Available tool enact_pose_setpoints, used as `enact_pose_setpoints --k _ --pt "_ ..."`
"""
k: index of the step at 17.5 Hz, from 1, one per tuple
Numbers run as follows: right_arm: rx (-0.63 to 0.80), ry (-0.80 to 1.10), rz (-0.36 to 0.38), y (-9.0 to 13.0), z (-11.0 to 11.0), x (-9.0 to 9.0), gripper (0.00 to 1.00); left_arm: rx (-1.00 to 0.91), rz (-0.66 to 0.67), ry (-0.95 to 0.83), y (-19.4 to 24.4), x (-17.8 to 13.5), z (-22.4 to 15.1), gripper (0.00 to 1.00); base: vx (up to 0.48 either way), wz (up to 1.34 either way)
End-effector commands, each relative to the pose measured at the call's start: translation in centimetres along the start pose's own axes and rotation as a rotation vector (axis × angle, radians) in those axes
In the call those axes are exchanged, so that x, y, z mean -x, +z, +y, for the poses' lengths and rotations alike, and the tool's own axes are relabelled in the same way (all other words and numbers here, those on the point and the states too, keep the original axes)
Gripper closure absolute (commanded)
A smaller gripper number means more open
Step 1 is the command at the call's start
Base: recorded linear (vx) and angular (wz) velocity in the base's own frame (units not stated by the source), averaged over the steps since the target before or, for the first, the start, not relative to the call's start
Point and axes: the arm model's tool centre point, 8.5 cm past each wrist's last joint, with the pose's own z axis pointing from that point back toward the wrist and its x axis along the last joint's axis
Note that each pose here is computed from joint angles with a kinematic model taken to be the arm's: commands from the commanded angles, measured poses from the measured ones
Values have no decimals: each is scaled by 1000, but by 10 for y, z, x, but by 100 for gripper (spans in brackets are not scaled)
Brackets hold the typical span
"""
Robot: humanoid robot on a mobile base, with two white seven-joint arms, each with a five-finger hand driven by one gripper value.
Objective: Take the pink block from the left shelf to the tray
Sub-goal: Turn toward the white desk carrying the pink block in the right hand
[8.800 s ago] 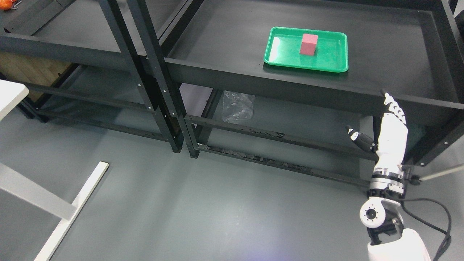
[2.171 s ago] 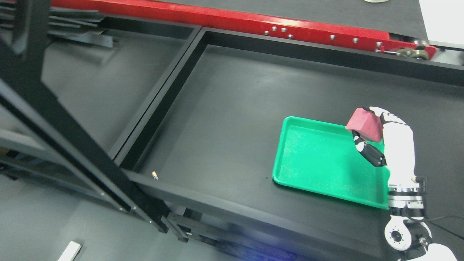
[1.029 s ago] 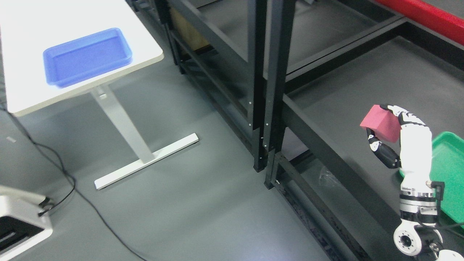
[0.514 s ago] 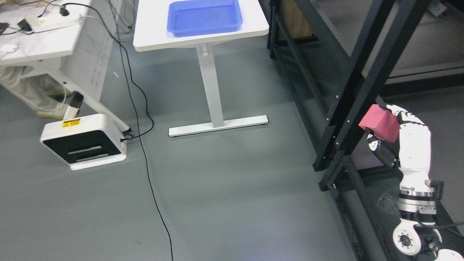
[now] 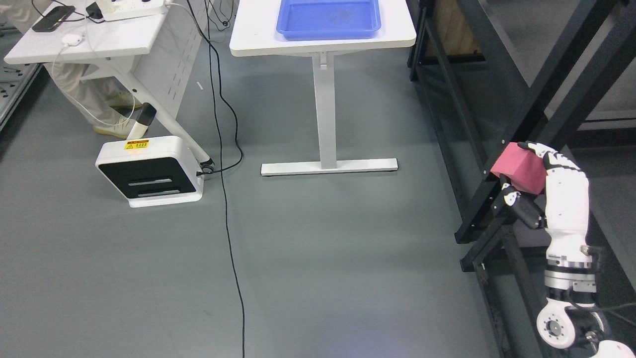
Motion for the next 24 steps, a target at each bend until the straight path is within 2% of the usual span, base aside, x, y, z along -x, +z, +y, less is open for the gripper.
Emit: enact_pose_setpoints --k 1,12,15,24 --pt "2 -5 -1 0 1 -2 96 -15 3 -2 2 7 10 0 11 -48" --pt "117 -45 37 7 -9 3 96 -15 3 -2 2 7 10 0 100 160" --pt "151 -54 50 11 -11 4 96 -15 3 -2 2 7 10 0 249 152" --pt "126 -66 29 16 -9 3 96 -15 3 -2 2 7 10 0 329 27"
